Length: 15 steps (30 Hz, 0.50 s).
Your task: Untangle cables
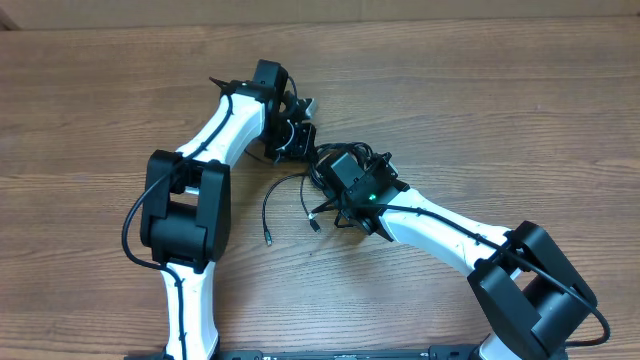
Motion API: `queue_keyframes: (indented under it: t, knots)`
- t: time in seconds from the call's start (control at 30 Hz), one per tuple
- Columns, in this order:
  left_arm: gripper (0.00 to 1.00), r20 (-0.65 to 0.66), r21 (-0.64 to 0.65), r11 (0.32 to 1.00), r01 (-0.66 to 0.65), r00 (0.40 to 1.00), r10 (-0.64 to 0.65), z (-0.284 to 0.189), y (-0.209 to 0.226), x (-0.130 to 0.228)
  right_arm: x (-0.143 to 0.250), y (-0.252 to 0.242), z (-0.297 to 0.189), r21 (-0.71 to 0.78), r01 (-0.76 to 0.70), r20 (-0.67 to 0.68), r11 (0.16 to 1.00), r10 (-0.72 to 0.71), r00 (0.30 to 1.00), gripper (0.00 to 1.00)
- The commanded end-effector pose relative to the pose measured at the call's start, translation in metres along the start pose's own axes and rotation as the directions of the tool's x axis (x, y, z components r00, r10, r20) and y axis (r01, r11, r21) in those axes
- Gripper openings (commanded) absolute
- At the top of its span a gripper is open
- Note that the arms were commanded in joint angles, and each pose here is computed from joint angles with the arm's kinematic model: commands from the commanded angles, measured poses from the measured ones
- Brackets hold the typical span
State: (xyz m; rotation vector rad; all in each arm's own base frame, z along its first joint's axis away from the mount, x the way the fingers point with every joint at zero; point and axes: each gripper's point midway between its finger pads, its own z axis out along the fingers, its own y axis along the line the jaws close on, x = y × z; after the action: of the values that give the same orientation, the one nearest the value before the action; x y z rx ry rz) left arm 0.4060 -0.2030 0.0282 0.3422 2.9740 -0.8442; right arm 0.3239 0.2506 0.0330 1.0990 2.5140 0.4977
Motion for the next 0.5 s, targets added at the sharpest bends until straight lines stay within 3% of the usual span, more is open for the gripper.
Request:
queue_keyframes:
  t: [0.0, 0.13, 0.47]
  knots:
    - [0.26, 0.004, -0.01, 1.0, -0.006, 1.0, 0.006, 0.0024, -0.0025, -0.0037, -0.001, -0.0023, 0.0022, 0.006, 0.005, 0.018, 1.0, -0.005, 1.0, 0.29]
    - [0.36, 0.006, -0.022, 1.0, -0.007, 1.0, 0.007, 0.0025, -0.0007, -0.004, -0.0011, -0.0023, 0.0022, 0.006, 0.005, 0.019, 1.0, -0.005, 1.0, 0.22]
    - [0.4, 0.0, -0.026, 1.0, -0.007, 1.0, 0.007, 0.0032, -0.0009, -0.0026, -0.001, -0.0024, 0.0022, 0.007, 0.005, 0.018, 1.0, -0.005, 1.0, 0.09]
